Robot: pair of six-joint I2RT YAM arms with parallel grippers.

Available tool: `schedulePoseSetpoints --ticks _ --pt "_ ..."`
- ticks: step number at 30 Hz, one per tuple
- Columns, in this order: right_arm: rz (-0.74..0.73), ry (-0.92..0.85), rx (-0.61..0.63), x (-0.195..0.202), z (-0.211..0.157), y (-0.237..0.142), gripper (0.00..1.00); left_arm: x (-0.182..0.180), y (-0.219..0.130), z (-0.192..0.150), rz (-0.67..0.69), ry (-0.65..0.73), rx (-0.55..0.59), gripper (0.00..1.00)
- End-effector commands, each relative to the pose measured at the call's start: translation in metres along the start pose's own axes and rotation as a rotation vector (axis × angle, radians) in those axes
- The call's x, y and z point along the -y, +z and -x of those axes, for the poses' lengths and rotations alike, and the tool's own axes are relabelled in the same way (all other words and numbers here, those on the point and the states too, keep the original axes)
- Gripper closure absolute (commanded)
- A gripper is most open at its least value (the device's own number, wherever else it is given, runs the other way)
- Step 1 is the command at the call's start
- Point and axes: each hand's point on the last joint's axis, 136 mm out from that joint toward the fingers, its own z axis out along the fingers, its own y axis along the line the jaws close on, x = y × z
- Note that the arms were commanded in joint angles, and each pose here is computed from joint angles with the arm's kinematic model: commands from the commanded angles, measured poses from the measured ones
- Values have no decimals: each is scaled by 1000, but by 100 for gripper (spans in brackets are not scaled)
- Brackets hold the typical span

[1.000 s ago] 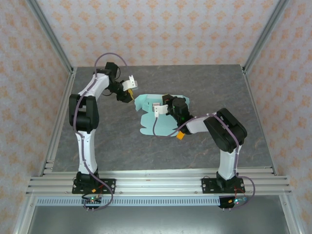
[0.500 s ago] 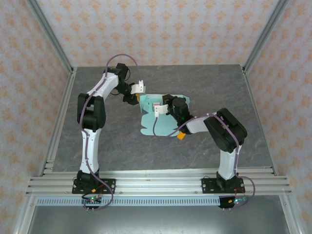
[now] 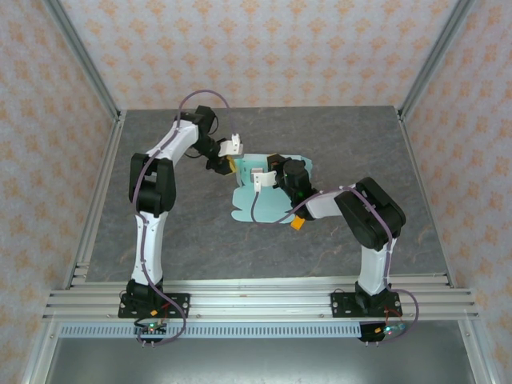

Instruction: Fold the paper box

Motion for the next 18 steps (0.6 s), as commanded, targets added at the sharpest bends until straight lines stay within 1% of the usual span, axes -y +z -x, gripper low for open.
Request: schedulePoseSetpoints --ticks 1,9,13,18 --pt "6 -28 7 2 3 1 100 11 -5 24 -15 -22 67 65" --pt "-1 -28 -5 2 5 -1 100 5 -10 31 52 -128 96 60" --pt "-7 -29 -6 4 6 -1 100 2 -14 38 85 -160 121 60" --pt "-9 -25 -4 4 8 -1 100 1 -16 46 91 -186 156 59"
